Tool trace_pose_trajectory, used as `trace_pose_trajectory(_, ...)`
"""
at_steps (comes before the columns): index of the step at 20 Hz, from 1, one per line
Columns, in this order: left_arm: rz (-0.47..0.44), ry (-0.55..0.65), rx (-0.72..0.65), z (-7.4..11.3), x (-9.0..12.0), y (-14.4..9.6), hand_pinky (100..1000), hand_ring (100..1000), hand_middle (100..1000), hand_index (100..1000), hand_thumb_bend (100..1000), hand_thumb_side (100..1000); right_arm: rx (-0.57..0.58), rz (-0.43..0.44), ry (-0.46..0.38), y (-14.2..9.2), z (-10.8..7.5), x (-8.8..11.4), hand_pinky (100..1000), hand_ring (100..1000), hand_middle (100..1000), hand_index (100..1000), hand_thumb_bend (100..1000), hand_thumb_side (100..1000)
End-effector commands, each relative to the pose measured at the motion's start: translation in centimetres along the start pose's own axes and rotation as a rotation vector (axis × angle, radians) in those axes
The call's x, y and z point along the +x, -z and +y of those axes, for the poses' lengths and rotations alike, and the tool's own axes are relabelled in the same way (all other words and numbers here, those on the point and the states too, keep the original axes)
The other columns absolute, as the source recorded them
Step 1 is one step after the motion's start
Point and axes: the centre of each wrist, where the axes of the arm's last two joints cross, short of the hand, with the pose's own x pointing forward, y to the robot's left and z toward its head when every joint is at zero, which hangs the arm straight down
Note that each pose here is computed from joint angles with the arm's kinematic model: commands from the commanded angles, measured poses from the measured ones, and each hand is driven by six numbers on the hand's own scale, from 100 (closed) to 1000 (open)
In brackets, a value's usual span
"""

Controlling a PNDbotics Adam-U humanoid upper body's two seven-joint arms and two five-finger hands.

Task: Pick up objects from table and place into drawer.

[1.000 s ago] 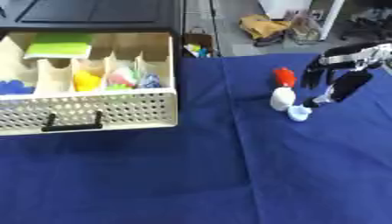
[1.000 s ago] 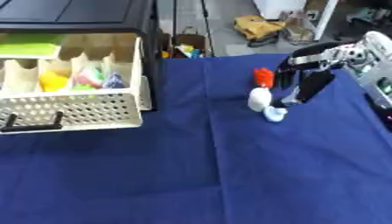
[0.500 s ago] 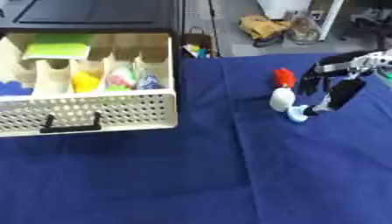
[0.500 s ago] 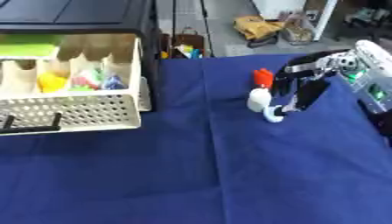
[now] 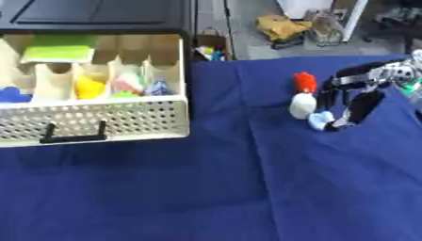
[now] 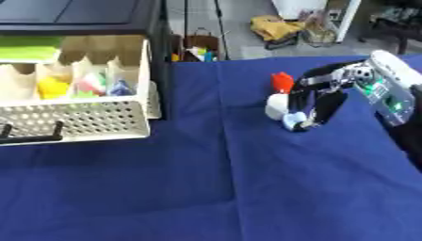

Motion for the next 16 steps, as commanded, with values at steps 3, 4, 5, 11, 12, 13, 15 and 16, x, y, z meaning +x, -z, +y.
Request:
trace_pose_trajectory(3, -0.022, -0.006, -0.014, -0.27, 0.30, 0.57, 314, 447, 529, 734, 204, 962, -0.033, 0.033, -0.023, -0.49, -0.72, -0.30, 661, 749, 616, 750, 478, 309)
trace_pose_trajectory(4, -0.023, -0.007, -0.013, -0.28, 0.29, 0.57, 314, 448, 529, 734, 205, 962, -0.036, 0.036, -0.025, -0.40, -0.67, -0.30, 661, 749, 616, 751, 478, 308)
trace_pose_trajectory(5, -0.022, -0.007, -0.013, -0.28, 0.29, 0.56, 314, 448, 529, 734, 205, 962, -0.037, 0.038, -0.027, -0.30, -0.63, -0.30, 661, 749, 616, 751, 478, 308)
trace_pose_trajectory(11, -0.022, -0.008, -0.014, -0.33, 0.28, 0.52, 310, 447, 529, 735, 206, 962, -0.046, 0.056, -0.039, 0.18, -0.33, -0.49, 659, 749, 615, 748, 462, 314)
trace_pose_trajectory(12, -0.022, -0.009, -0.014, -0.34, 0.27, 0.52, 310, 447, 529, 735, 206, 962, -0.050, 0.060, -0.040, 0.22, -0.31, -0.54, 659, 750, 615, 748, 460, 315)
trace_pose_trajectory(13, -0.021, -0.009, -0.014, -0.35, 0.27, 0.51, 309, 447, 529, 734, 206, 962, -0.053, 0.063, -0.041, 0.25, -0.29, -0.61, 659, 750, 615, 748, 444, 314)
trace_pose_trajectory(15, -0.022, -0.009, -0.014, -0.36, 0.26, 0.50, 308, 447, 529, 734, 206, 962, -0.060, 0.069, -0.042, 0.32, -0.24, -0.72, 660, 750, 614, 747, 458, 317)
trace_pose_trajectory(16, -0.021, -0.009, -0.014, -0.37, 0.26, 0.49, 308, 447, 529, 734, 206, 962, -0.066, 0.072, -0.042, 0.31, -0.26, -0.78, 660, 750, 615, 748, 442, 323)
